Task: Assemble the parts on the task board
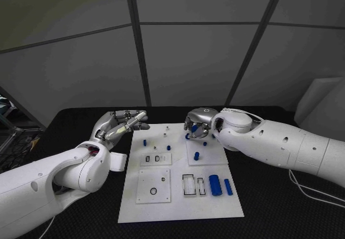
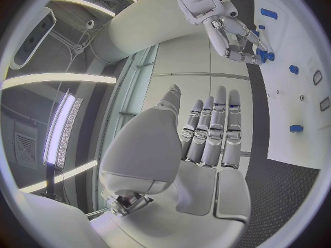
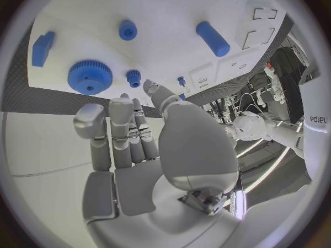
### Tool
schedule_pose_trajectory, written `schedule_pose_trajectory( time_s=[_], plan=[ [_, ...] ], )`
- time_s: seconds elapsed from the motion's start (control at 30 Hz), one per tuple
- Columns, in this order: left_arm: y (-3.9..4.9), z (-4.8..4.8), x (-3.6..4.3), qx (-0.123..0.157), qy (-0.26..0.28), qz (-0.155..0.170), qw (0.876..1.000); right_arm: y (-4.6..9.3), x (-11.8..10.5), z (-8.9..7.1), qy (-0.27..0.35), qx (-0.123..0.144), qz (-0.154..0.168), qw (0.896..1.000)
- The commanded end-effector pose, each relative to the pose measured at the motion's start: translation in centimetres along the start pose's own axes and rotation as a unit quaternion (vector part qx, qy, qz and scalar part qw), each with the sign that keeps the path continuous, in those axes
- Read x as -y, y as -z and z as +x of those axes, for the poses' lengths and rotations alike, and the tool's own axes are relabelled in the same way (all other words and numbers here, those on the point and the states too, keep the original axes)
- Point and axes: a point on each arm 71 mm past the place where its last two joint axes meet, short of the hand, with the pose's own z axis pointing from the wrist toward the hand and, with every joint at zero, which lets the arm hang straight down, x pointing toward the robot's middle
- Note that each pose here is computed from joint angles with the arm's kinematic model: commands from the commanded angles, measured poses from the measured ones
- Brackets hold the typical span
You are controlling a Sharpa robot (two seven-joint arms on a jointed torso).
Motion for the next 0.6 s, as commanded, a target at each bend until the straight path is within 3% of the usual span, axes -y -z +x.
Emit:
schedule_pose_trajectory(
  time_s=[0.03, 0.6],
  plan=[
    [-0.02, 0.25, 0.17, -0.010, 0.000, 0.005, 1.000, -0.06, 0.09, 0.14, 0.012, -0.020, 0.006, 1.000],
    [-0.10, 0.05, 0.09, -0.008, -0.001, 0.003, 1.000, -0.35, 0.01, 0.35, 0.010, -0.029, 0.003, 1.000]
  ],
)
